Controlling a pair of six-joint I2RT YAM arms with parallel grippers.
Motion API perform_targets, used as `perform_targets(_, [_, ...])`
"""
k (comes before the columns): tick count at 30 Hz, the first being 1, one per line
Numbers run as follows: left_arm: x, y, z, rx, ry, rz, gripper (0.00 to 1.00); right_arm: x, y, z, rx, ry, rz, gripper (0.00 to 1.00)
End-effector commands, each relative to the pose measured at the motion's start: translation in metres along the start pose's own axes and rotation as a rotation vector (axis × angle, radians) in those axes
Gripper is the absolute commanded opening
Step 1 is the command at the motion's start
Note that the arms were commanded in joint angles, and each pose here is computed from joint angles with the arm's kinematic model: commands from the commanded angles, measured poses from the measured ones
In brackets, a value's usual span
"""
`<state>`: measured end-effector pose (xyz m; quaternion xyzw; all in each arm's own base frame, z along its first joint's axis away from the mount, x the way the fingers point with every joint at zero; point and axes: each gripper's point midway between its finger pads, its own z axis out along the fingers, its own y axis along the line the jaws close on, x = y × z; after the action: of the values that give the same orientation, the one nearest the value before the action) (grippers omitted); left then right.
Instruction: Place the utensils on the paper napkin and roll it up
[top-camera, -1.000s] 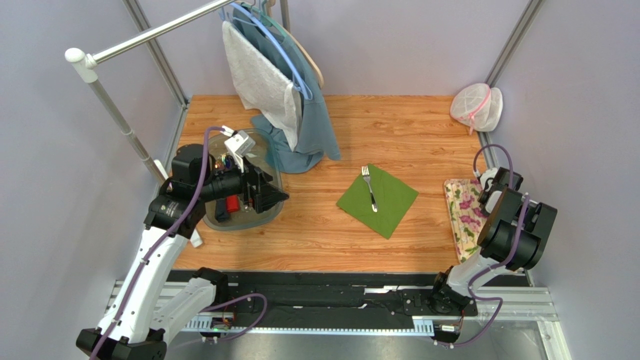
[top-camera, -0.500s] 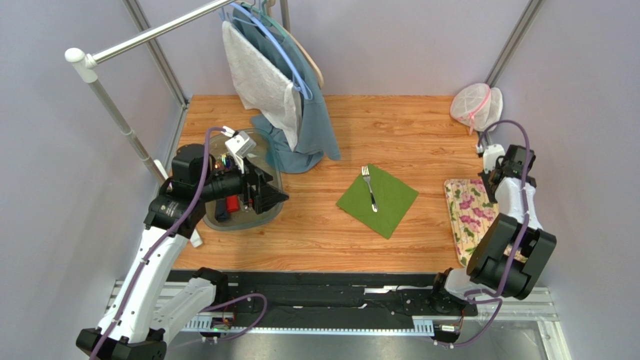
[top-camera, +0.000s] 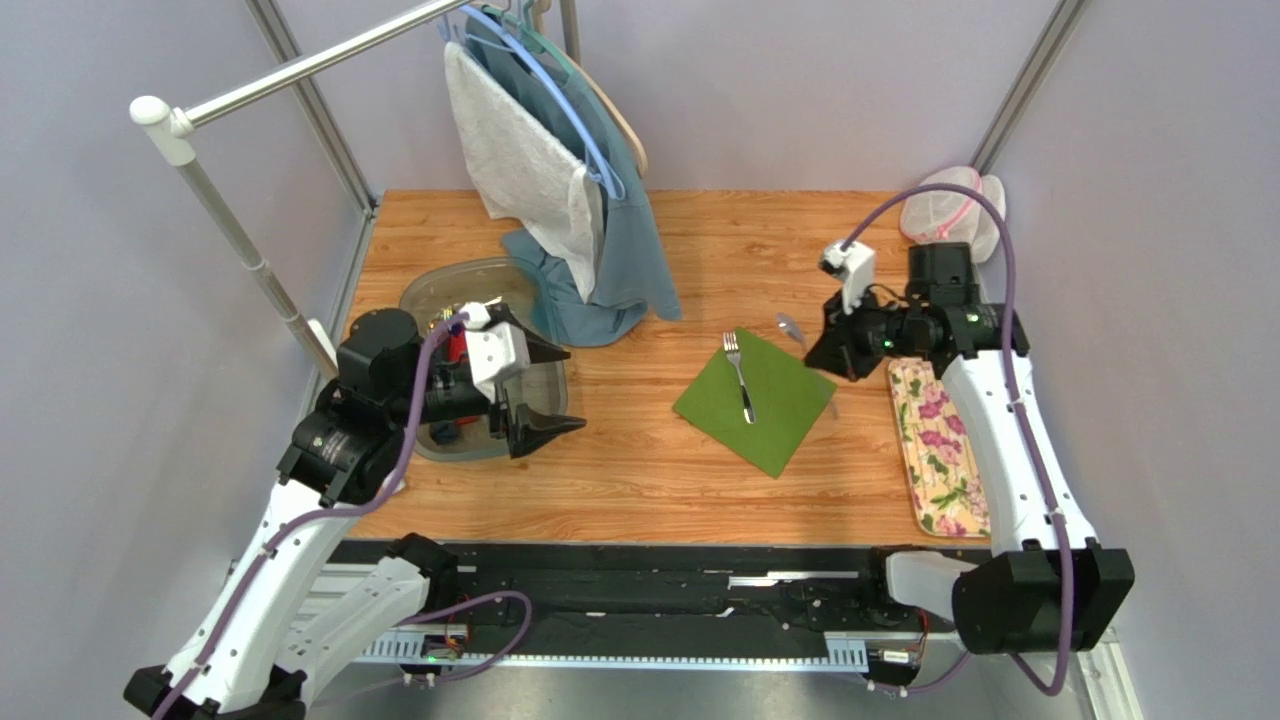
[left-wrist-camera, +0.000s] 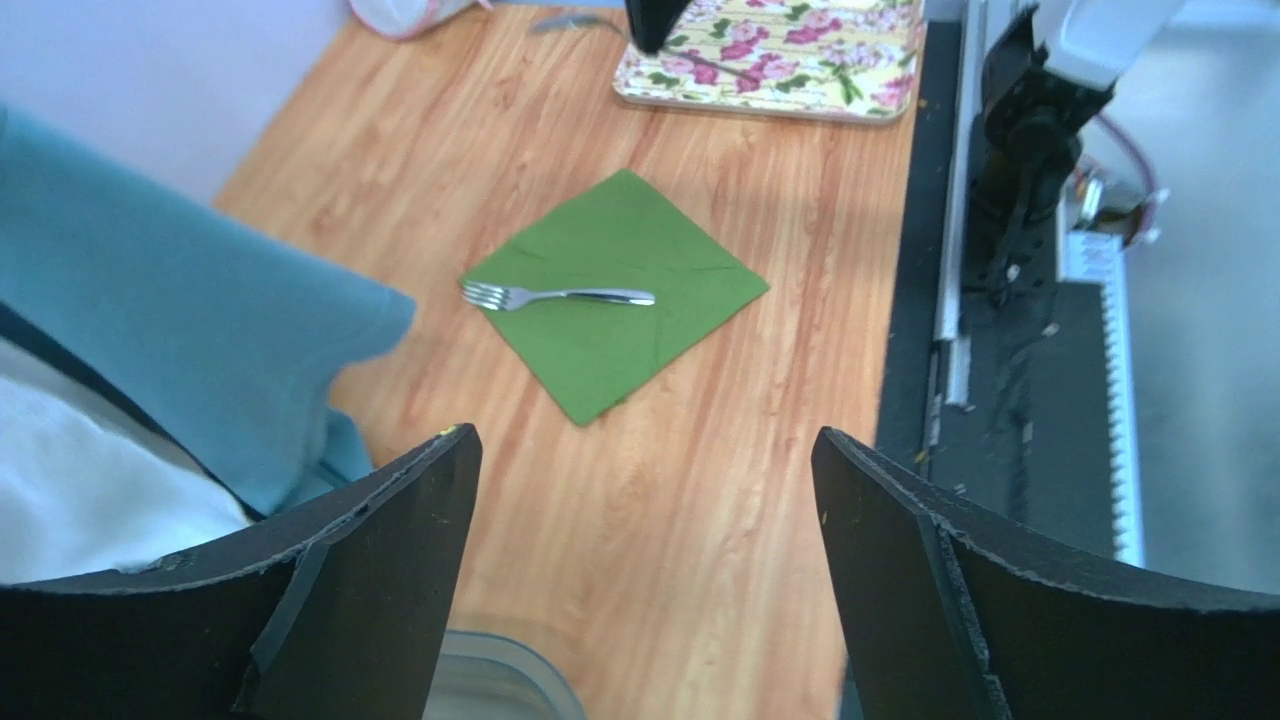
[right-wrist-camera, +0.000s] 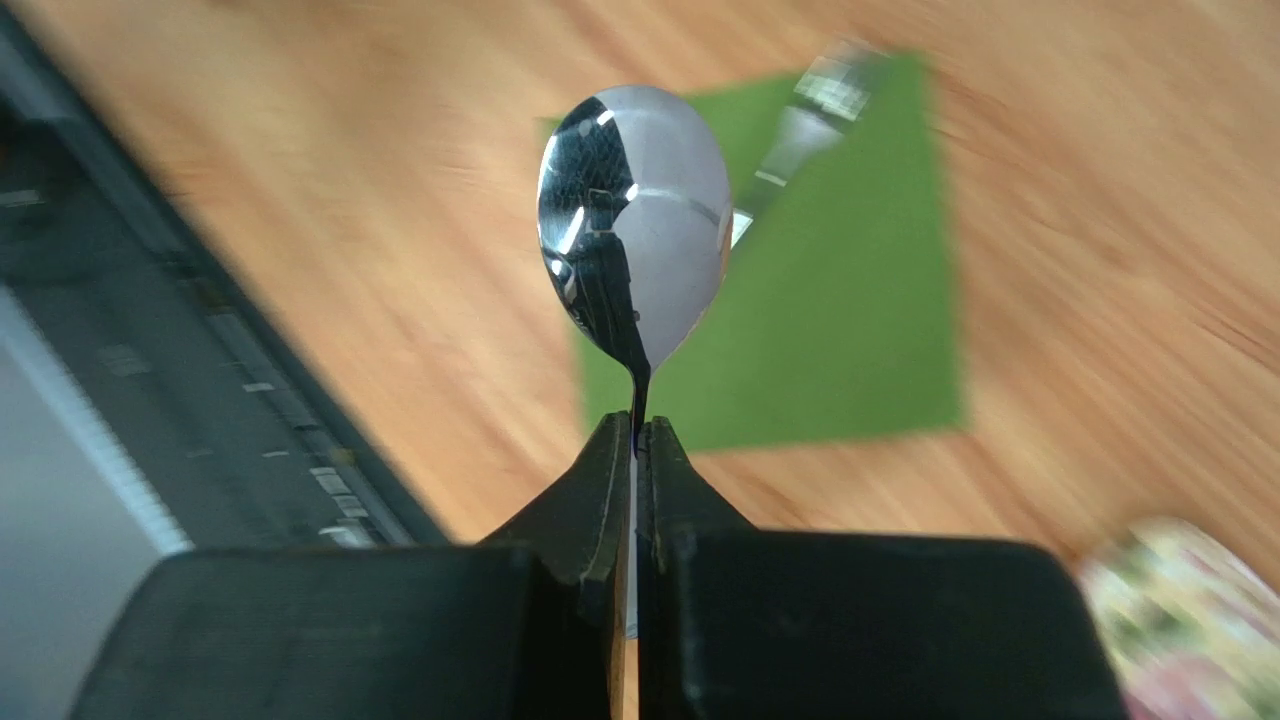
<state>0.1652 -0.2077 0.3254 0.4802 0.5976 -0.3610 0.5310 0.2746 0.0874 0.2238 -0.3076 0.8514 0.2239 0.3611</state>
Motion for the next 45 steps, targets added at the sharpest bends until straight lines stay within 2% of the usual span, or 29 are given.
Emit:
perform_targets(1, [-0.004,0.008,0.01,-0.017,-0.002,0.345,0.86,-0.021,0.113,-0.002,-0.412,-0.039,0.054,0.0])
perform_targets(4, [-0.002,0.001,0.018,-0.002,-0.005,0.448,0.84,-0.017,0.164,-0.003,-0.608,-0.003,0.064,0.0])
perform_targets(9, [0.003,-0.02,0.031,0.052,-0.032,0.59,0.84,-0.001,0.209,-0.001,-0.782,0.078,0.058,0.0])
perform_targets(18, [0.017,-0.053,0.065,0.172,-0.028,0.567,0.81,0.01,0.238,0.003,-0.879,0.154,0.011,0.0])
perform_targets(26, [0.018,-0.065,0.085,0.193,-0.038,0.511,0.71,0.008,0.257,-0.002,-0.956,0.19,-0.006,0.0])
perform_targets(29, [0.019,-0.065,0.088,0.192,-0.033,0.487,0.61,0.007,0.262,-0.004,-0.972,0.195,-0.018,0.0])
perform_targets(30, [0.021,-0.065,0.089,0.195,-0.026,0.477,0.53,0.007,0.264,-0.004,-0.977,0.195,-0.028,0.0])
perform_targets(32, [0.024,-0.065,0.09,0.191,-0.018,0.462,0.47,0.007,0.266,-0.003,-0.982,0.2,-0.032,0.0])
perform_targets(33, [0.024,-0.065,0.091,0.191,-0.019,0.456,0.38,0.007,0.266,-0.003,-0.986,0.2,-0.03,0.0])
perform_targets(35, [0.024,-0.066,0.092,0.194,-0.021,0.451,0.27,0.006,0.267,-0.003,-0.99,0.198,-0.028,0.0])
perform_targets(36, [0.023,-0.066,0.092,0.195,-0.024,0.447,0.09,0.005,0.267,-0.003,-0.992,0.2,-0.025,0.0])
perform_targets(37, [0.023,-0.067,0.091,0.196,-0.025,0.443,0.0,0.004,0.267,-0.003,-0.989,0.199,-0.024,0.0])
perform_targets(39, [0.023,-0.067,0.09,0.194,-0.02,0.435,0.0,0.003,0.265,-0.002,-0.971,0.199,-0.025,0.0])
perform_targets(40, [0.025,-0.066,0.089,0.19,-0.008,0.423,0.0,0.002,0.264,0.0,-0.953,0.199,-0.025,0.04])
perform_targets(43, [0.034,-0.058,0.085,0.136,0.043,0.378,0.0,-0.007,0.247,0.009,-0.851,0.182,-0.004,0.37])
perform_targets(44, [0.037,-0.057,0.083,0.134,0.057,0.372,0.0,-0.012,0.239,0.013,-0.796,0.169,-0.006,0.53])
perform_targets(45, [0.041,-0.057,0.08,0.139,0.072,0.359,0.0,-0.016,0.228,0.016,-0.747,0.154,0.01,0.58])
